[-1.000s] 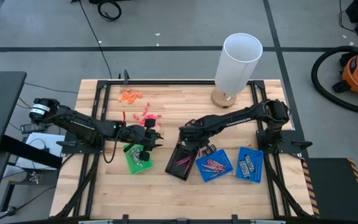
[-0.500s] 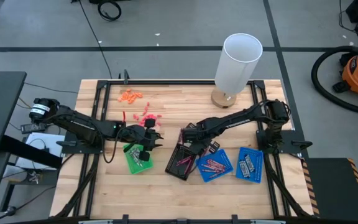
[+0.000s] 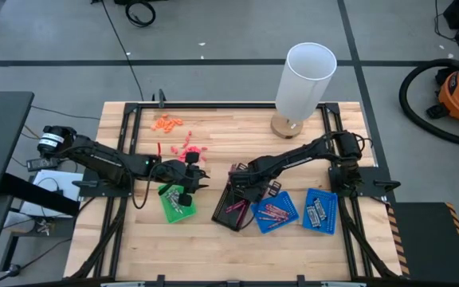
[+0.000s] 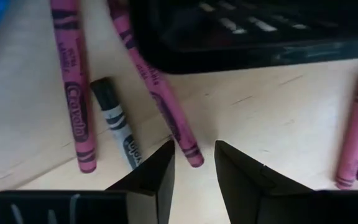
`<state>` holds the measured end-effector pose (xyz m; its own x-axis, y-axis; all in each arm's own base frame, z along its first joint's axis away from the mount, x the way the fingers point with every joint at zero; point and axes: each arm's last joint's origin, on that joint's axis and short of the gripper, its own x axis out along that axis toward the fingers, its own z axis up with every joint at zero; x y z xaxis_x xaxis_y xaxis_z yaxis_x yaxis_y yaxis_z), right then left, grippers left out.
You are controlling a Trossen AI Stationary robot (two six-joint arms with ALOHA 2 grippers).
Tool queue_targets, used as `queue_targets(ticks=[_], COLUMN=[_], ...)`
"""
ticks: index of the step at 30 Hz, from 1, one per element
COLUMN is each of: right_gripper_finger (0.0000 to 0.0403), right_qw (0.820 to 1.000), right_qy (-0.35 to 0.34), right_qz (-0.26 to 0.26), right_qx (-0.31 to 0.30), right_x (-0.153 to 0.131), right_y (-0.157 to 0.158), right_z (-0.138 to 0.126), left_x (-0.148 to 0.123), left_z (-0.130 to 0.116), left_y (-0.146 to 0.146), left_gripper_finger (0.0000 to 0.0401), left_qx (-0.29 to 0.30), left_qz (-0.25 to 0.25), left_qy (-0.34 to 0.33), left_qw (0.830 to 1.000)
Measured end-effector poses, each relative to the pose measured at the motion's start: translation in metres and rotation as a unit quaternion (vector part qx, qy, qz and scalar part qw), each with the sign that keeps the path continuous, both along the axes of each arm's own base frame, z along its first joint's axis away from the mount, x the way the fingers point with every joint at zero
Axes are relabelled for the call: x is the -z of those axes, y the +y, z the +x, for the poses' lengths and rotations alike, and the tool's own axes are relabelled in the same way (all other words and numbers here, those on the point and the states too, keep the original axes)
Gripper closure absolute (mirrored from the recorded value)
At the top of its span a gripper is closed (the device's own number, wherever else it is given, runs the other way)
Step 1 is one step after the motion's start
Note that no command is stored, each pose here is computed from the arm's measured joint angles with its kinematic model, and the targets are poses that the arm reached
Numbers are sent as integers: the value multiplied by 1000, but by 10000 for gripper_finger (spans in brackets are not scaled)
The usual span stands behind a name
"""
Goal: Sort crayons
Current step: Put the red crayon into the black bin
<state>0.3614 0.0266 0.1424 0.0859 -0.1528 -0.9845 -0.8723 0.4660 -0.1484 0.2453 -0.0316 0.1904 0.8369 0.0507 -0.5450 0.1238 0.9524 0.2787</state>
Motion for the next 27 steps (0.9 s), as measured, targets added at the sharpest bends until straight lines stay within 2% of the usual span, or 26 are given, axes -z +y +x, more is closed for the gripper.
queue_targets(ticks=[5, 14, 25, 27], right_gripper_finger=[296, 350, 357, 357], right_qw=[1000, 1000, 998, 997], right_qy=[11, 15, 19, 20], right_qz=[-1, -11, -37, -58], right_qx=[-11, -12, -40, -44], right_x=[2, 2, 2, 3], right_y=[0, -3, -2, -2], right_z=[-1, -1, -2, -2], left_x=[0, 1, 1, 1], left_z=[0, 0, -1, -1], left_y=[0, 0, 0, 0], left_gripper_finger=[260, 260, 260, 260], left_qx=[0, 0, -1, -1], left_qz=[0, 0, 0, 0], left_qy=[0, 3, 7, 7], left_qw=[1000, 1000, 1000, 1000])
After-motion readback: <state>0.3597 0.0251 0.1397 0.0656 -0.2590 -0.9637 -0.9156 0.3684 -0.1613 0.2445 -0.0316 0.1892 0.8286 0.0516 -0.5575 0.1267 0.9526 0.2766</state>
